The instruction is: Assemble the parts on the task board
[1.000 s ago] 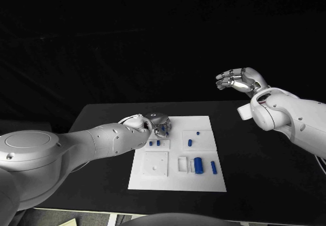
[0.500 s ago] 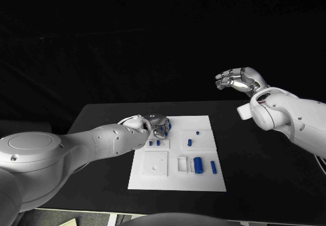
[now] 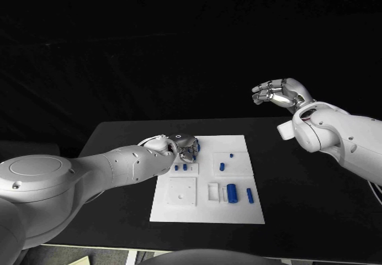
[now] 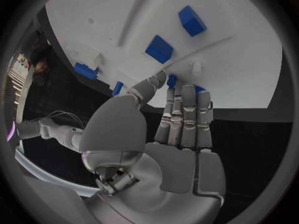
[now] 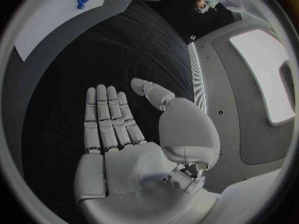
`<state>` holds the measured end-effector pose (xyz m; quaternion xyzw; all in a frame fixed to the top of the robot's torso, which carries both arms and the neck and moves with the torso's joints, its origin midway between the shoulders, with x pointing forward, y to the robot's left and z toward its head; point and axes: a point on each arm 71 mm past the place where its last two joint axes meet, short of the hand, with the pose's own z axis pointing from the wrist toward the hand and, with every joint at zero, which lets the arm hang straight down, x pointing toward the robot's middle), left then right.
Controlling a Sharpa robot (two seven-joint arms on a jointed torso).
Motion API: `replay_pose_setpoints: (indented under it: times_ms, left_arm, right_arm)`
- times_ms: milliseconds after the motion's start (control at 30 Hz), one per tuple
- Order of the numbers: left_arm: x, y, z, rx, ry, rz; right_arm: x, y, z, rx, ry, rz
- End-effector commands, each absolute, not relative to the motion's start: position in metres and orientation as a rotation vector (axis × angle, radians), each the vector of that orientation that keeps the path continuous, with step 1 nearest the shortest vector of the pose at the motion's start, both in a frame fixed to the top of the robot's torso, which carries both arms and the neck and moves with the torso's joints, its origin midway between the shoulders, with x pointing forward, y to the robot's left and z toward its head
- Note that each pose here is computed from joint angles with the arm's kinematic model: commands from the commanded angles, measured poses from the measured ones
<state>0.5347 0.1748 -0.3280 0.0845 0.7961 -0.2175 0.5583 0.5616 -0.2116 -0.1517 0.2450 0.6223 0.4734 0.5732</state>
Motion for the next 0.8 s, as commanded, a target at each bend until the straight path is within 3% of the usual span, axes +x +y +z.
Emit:
replay_pose_setpoints:
  times_ms: [33,800]
  left_arm:
    - [0.5332,0.1724,-0.3318,0.206,1.918,-0.505]
    - [0.5334,0.1753,-0.3384,0.169,1.939,-0.480]
  right_arm:
    - [0.5608,-0.2095,-0.1515,0.561,1.464,1.126]
    - [0.5605,-0.2093,-0.1513,0.560,1.465,1.127]
